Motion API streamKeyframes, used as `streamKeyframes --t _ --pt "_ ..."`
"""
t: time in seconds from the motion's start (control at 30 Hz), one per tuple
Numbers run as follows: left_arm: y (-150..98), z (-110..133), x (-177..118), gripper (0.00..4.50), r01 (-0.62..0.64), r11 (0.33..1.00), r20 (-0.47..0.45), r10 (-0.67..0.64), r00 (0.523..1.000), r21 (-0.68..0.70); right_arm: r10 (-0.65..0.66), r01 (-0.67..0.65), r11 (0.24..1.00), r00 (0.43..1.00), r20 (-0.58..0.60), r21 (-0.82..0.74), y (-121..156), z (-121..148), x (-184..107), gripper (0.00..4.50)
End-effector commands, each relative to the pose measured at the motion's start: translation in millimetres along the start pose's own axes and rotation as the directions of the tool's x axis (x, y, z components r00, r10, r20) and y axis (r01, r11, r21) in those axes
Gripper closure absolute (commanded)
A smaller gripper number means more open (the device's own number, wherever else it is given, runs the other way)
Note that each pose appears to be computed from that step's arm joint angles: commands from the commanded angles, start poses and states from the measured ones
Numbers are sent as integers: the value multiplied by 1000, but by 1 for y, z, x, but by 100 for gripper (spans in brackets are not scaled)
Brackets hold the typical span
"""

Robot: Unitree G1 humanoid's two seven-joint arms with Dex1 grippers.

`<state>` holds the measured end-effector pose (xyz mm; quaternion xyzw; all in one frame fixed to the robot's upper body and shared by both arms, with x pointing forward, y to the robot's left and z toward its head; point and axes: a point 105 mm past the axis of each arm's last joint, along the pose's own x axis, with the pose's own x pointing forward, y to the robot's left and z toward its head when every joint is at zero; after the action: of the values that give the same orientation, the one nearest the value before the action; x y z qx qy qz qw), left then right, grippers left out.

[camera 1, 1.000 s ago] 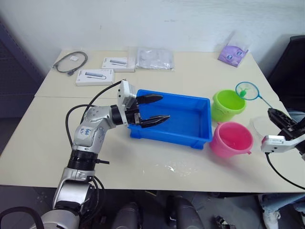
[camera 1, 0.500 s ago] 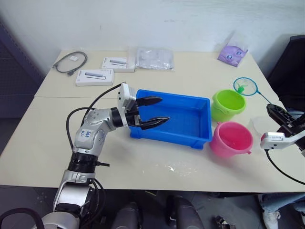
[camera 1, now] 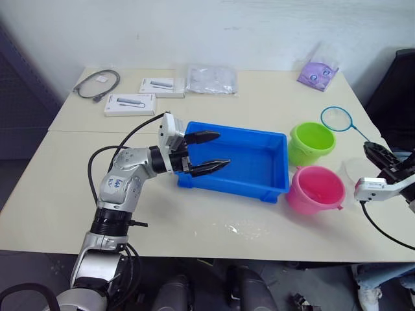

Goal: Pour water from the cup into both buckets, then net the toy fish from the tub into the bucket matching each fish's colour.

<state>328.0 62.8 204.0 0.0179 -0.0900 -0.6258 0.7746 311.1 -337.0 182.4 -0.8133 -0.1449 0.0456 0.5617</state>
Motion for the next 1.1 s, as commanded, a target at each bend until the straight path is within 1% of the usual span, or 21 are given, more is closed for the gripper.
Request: streamKeyframes --t 0.03,0.1,0.13,0.2,0.23,0.27,0.3,0.33,0.4,0.47,0.53,0.6,0.63,0.67,0.73,0.8,0.83,0.87,0.93,1.03,1.1 --pt "-3 7 -2 4 10 1000 18 -11 1000 28 -94 98 984 995 -34 146 -21 -1 3 450" --pt "-2 7 -5 4 5 999 13 -6 1000 33 -109 105 925 994 -11 364 -26 10 5 450" --pt "-1 8 -9 4 5 999 17 -5 1000 47 -141 116 858 990 13 501 -36 18 6 450" --pt "-2 18 -22 4 13 997 45 -16 999 70 -208 115 660 978 33 742 -59 30 8 450" --pt "-4 24 -29 4 24 997 56 -28 998 75 -215 72 515 975 47 854 -66 35 8 450" --pt "-7 28 -35 4 42 996 53 -46 998 78 -216 -5 399 971 99 917 -71 44 7 450" --pt "-9 34 -42 4 50 996 60 -54 997 69 -205 -109 306 963 178 946 -74 57 5 450" --pt "-9 39 -48 4 41 998 66 -44 997 45 -191 -198 234 951 244 952 -76 68 2 450" --pt "-6 55 -64 4 9 999 76 -11 997 31 -153 -362 126 913 378 924 -78 90 -3 450" --pt "-8 68 -80 4 -2 999 44 0 999 42 -112 -475 37 872 476 879 -79 111 -6 450" --pt "-18 67 -92 4 42 997 -37 -40 999 72 -113 -574 -65 817 566 816 -84 133 -8 450" --pt "-34 58 -101 4 138 980 -152 -116 982 145 -123 -677 -116 736 666 727 -87 160 -12 450" --pt "-41 54 -103 4 185 969 -200 -151 968 162 -121 -706 -134 708 696 695 -86 168 -14 450" --pt "-46 50 -106 4 224 961 -241 -181 954 164 -117 -735 -150 677 727 661 -85 176 -16 450" --pt "-63 41 -112 4 297 946 -296 -248 922 132 -110 -799 -181 596 795 574 -75 205 -19 450" --pt "-69 33 -119 4 313 944 -329 -265 906 100 -35 -847 -154 520 854 509 -54 232 -20 450" --pt "-68 30 -122 4 298 950 -339 -252 906 90 -6 -866 -131 487 873 482 -44 242 -21 450" --pt "-65 26 -126 4 275 958 -352 -231 907 82 7 -876 -118 470 883 467 -35 251 -20 450" --pt "-62 17 -135 4 246 967 -383 -203 901 64 6 -882 -104 461 888 459 -22 265 -15 450" --pt "-71 1 -152 4 221 975 -440 -190 877 18 10 -905 -79 419 908 418 -3 288 -12 450" --pt "-75 -3 -160 4 183 983 -448 -165 879 -3 33 -916 -46 396 918 397 10 298 -10 450"
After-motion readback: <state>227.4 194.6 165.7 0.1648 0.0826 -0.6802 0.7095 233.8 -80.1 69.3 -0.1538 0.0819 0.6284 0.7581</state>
